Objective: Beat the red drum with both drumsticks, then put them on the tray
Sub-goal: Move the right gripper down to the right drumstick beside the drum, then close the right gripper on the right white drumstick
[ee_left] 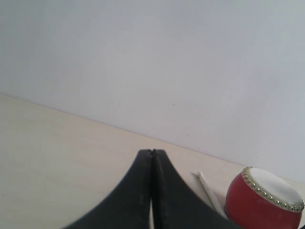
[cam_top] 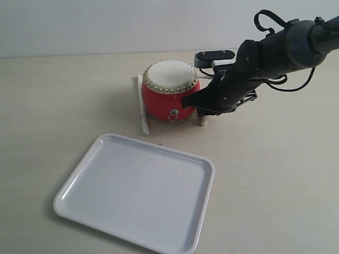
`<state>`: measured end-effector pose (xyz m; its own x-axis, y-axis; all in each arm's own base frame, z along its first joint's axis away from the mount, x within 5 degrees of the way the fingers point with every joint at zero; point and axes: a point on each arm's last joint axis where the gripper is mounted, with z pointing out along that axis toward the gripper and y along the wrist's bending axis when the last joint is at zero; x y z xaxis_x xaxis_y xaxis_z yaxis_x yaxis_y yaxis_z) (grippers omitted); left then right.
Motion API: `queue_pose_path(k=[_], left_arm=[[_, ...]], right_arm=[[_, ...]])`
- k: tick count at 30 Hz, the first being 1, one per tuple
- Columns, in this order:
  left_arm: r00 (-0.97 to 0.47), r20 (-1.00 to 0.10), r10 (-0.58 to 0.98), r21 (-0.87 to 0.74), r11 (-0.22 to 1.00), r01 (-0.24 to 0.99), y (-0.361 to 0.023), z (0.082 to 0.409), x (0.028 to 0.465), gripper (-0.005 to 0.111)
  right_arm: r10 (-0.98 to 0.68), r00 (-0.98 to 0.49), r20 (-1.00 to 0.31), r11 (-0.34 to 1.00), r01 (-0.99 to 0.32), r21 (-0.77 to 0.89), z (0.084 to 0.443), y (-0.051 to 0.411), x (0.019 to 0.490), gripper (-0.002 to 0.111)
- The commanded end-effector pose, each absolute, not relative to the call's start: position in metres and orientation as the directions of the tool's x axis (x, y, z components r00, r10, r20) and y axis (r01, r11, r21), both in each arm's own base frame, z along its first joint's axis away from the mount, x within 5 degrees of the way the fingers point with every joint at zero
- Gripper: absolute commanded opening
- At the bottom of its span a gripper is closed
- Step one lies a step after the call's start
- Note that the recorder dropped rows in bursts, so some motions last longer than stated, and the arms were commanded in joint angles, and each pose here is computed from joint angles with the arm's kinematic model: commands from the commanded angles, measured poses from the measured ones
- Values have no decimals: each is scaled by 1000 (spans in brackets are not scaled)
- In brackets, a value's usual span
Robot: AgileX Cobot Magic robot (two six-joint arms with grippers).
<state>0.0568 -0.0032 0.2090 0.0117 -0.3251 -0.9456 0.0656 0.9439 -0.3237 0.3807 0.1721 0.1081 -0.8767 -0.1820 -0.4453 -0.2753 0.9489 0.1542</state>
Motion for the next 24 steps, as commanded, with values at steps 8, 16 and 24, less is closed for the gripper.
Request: queue_pose_path(k=[8,16,24], left_arm=[[18,-946,-322,-321,945,66,-3,209,56,0],[18,-946,-322,-321,945,66,-3,209,56,0],[18,-946,-322,-321,945,66,-3,209,56,0]], right_arm=[[-198,-877,-439,948,-284,140,109,171,379,35],[-208,-884,-420,959,-268,89,108,166,379,35],[-285,-844,-455,943,-331,25,119,163,381,35]])
